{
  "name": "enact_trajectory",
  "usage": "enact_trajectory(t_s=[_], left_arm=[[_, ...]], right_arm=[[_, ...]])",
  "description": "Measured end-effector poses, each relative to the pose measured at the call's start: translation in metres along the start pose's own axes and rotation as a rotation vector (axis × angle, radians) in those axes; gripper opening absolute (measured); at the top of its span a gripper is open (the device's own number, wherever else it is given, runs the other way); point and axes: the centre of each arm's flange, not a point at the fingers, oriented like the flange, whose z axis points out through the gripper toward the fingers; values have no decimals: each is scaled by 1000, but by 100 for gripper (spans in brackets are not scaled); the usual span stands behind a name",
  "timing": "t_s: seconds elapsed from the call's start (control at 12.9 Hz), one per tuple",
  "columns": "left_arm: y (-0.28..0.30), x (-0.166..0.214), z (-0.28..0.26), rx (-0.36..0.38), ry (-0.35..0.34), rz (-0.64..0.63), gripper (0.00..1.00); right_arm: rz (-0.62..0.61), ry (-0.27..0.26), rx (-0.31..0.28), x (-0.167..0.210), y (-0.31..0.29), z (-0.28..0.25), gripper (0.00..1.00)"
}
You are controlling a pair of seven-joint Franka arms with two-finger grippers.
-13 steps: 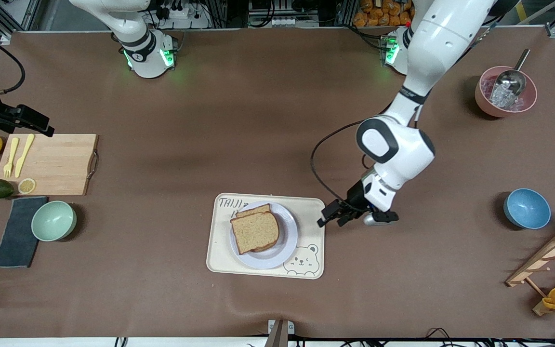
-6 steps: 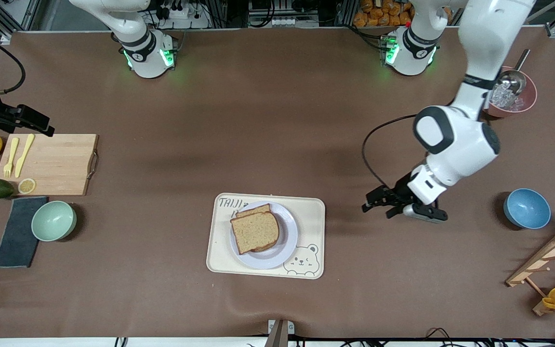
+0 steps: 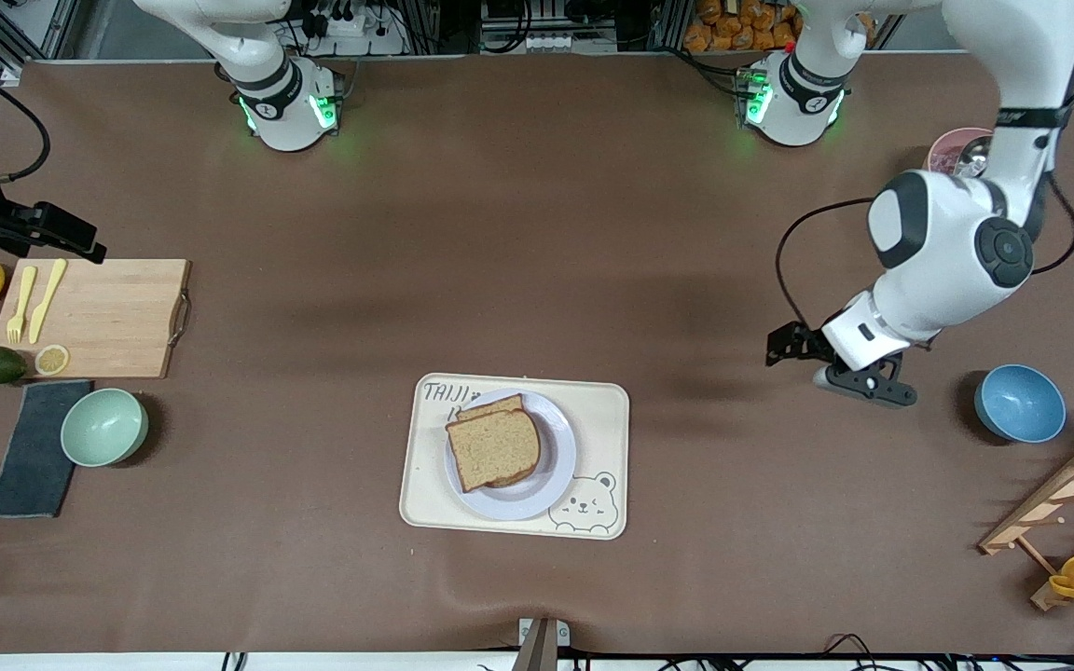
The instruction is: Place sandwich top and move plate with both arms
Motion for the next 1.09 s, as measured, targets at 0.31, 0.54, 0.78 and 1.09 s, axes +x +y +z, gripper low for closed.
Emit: enact_trajectory(t_s=[0.31, 0.54, 0.78, 1.09], left_arm=[[20, -15, -91, 47, -77, -165, 100], [26, -13, -163, 50, -71, -204, 100], [21, -16, -220, 77, 1, -195, 100], [20, -23, -248, 107, 1, -97, 100]], right_arm=[[0, -6, 0, 0, 0, 1, 100], [0, -8, -1, -1, 0, 1, 100], [1, -9, -1, -1, 0, 2, 100], [1, -9, -1, -1, 0, 2, 100]])
